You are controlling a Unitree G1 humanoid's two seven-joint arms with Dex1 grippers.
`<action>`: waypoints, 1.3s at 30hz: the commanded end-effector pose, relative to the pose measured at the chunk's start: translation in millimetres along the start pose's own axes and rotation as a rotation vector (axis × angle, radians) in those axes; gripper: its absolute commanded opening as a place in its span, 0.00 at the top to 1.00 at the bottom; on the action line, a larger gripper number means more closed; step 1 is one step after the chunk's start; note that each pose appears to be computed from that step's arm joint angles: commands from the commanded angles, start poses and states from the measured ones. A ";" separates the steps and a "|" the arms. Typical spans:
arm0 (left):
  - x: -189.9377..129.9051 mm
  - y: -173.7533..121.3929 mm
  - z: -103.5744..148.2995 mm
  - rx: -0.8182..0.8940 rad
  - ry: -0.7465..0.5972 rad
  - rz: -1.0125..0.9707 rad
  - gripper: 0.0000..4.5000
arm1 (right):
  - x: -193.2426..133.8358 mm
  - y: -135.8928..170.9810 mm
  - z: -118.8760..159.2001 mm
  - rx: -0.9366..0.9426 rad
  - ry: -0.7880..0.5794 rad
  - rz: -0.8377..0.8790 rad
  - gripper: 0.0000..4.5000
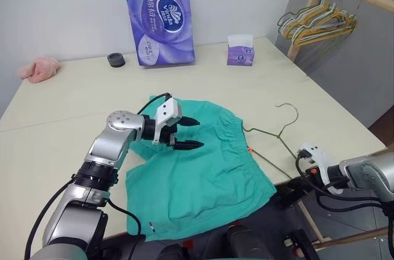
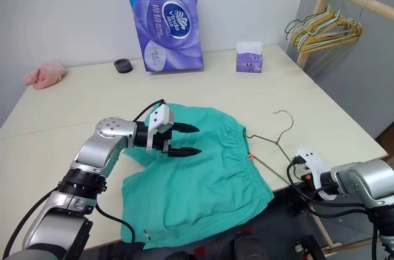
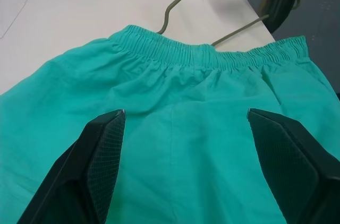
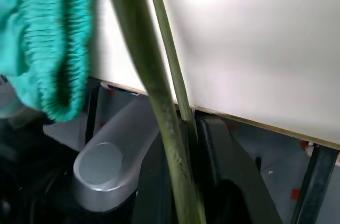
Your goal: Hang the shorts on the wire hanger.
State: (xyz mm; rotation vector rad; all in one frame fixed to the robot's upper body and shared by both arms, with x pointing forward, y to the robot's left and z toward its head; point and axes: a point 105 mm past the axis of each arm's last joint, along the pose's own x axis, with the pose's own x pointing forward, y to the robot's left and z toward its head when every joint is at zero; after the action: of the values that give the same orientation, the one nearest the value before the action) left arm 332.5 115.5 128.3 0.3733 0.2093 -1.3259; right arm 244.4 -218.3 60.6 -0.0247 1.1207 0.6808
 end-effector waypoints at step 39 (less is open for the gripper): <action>-9.8 38.6 51.9 0.016 -0.207 0.181 0.01 | -15.2 28.7 73.9 -0.392 -0.206 -0.061 1.00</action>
State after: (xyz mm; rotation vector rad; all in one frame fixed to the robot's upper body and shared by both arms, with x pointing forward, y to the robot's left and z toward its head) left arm 361.0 108.0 160.5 0.2647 0.0739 -1.1962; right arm 278.4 -178.5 96.4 -0.2893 0.8585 0.8289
